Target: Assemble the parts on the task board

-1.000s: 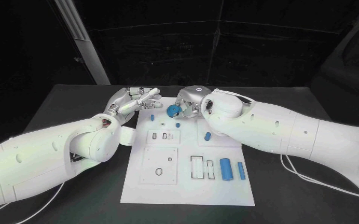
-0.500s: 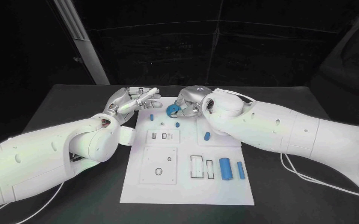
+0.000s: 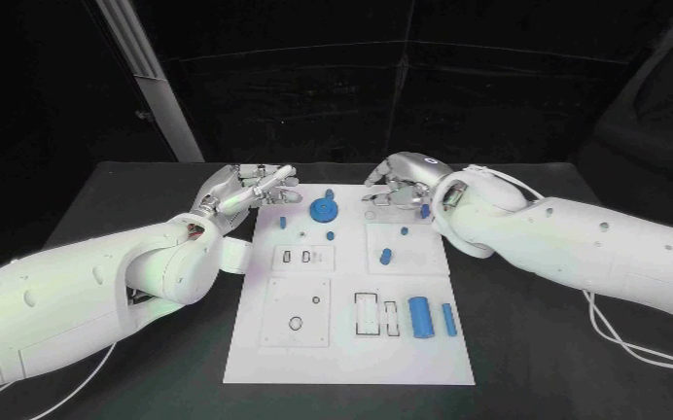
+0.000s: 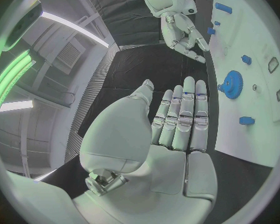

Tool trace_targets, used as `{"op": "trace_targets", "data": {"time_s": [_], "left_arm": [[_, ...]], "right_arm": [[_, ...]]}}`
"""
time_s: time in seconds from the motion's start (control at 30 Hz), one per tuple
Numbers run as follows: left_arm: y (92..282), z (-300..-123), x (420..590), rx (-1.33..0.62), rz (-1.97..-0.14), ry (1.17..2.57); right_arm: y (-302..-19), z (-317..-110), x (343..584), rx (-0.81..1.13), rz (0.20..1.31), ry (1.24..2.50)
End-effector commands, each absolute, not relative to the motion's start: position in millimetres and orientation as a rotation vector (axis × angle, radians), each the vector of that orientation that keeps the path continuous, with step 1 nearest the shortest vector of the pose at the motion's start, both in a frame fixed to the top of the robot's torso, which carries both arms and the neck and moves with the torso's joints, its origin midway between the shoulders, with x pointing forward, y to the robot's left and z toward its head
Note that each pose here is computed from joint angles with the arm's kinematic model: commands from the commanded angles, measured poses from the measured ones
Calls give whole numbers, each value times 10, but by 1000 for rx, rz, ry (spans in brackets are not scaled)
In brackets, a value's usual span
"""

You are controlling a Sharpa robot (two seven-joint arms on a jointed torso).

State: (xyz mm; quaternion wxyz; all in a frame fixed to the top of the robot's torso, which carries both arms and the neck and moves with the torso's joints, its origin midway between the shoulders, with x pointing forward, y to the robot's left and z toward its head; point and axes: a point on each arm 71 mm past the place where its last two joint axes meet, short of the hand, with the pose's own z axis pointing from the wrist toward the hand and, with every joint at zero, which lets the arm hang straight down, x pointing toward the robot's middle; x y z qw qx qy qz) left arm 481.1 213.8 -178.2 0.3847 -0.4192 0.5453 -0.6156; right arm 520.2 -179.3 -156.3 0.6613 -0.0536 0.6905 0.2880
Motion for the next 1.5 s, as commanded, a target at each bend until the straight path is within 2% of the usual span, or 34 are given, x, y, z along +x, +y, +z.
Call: {"op": "trace_targets", "data": {"time_s": [0.03, 0.23, 0.5, 0.97, 1.5], "left_arm": [[2127, -1761, 4806, -1058, -1590, 1390], [2114, -1760, 4808, -1057, -1593, 1391], [2103, -1766, 4816, -1056, -1594, 1393], [2096, -1777, 4830, -1056, -1593, 1394], [2099, -1783, 4837, -1057, -1591, 1394]], "right_arm": [[-2019, -1498, 5177, 37, 881, 1524], [-2480, -1505, 5180, 102, 894, 1528], [-2776, -1600, 5236, 120, 836, 1552], [-2863, -1883, 5266, 95, 778, 1640], [-2891, -1984, 5279, 87, 760, 1685]]}}
